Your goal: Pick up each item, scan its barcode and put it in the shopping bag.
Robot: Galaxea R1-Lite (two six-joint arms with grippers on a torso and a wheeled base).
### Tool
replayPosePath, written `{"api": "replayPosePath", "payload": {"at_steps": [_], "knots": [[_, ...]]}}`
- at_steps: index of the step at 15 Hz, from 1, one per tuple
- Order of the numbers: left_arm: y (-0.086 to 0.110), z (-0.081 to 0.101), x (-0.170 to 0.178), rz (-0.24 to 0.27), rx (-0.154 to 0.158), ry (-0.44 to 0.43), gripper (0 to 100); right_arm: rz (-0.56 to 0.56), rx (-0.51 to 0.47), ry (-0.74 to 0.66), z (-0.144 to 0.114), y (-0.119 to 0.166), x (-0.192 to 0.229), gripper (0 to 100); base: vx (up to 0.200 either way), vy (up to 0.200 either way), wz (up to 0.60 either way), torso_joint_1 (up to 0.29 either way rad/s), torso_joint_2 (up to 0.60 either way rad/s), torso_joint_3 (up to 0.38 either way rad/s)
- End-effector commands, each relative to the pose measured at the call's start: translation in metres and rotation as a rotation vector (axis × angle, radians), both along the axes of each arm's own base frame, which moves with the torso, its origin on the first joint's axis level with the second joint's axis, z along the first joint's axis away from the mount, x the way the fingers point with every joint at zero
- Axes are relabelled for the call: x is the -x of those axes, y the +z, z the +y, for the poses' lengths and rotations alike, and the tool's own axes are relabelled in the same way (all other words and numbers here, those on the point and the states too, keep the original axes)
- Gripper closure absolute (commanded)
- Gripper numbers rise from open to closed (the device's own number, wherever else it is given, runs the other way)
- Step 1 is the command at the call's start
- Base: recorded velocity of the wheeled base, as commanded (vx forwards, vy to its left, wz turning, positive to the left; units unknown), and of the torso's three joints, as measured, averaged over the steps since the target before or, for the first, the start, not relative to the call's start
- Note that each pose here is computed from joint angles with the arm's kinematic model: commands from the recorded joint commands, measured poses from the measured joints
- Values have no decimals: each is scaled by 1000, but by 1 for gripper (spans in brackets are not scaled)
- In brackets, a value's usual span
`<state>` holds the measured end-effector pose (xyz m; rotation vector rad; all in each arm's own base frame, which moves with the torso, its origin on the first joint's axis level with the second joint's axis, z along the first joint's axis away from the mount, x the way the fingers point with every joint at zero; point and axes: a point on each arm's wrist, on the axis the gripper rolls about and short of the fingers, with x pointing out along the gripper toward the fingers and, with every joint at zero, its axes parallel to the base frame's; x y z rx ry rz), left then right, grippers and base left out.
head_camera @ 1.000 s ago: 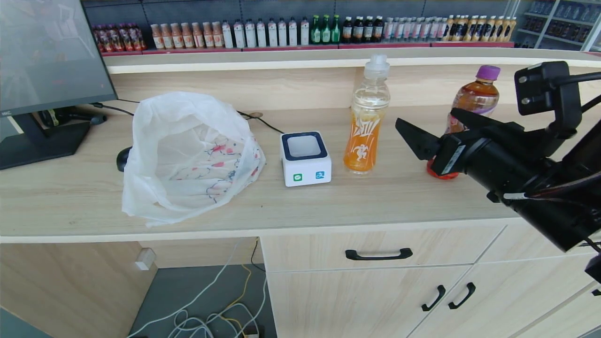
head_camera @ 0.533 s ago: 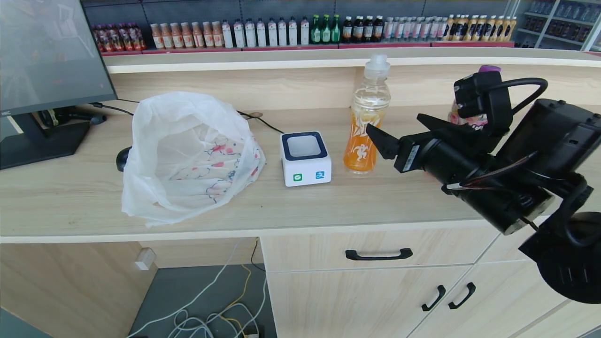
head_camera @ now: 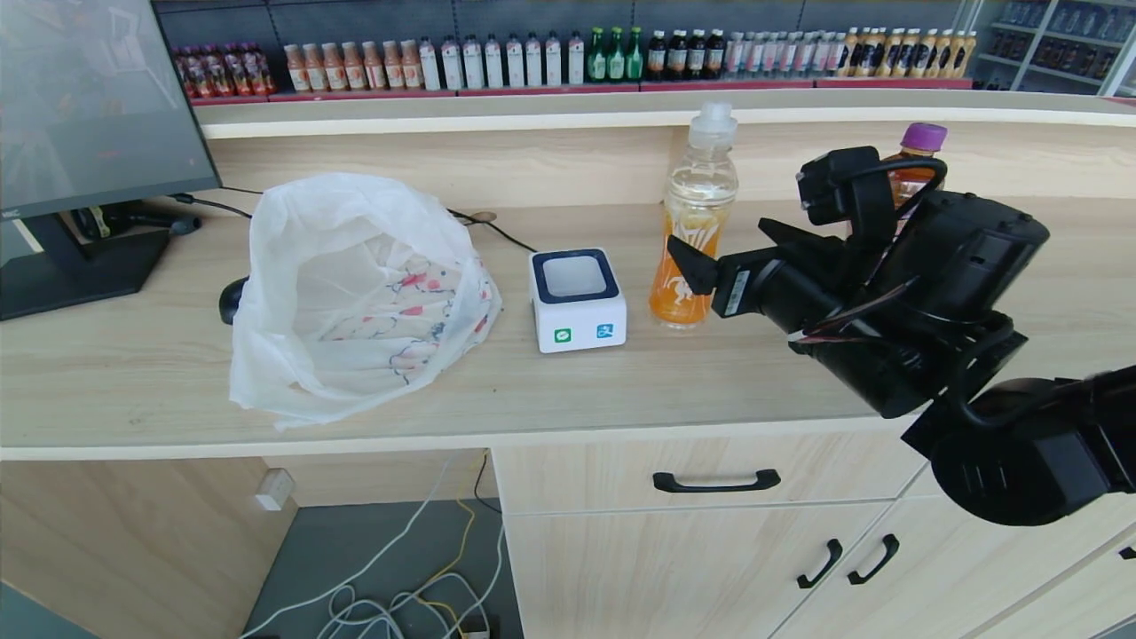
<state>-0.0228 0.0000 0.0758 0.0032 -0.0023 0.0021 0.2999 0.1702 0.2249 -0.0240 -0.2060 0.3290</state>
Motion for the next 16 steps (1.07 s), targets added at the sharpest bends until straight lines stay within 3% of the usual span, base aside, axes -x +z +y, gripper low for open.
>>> {"api": "replayPosePath", "payload": {"at_steps": [1,16], "knots": [[0,0,0,-1,0,1,0,5,3,-2,3,-4,-7,0,0,0,0,0,0,0],[0,0,0,-1,0,1,0,-33,-17,-38,10,1,-39,0,0,0,0,0,0,0]]}}
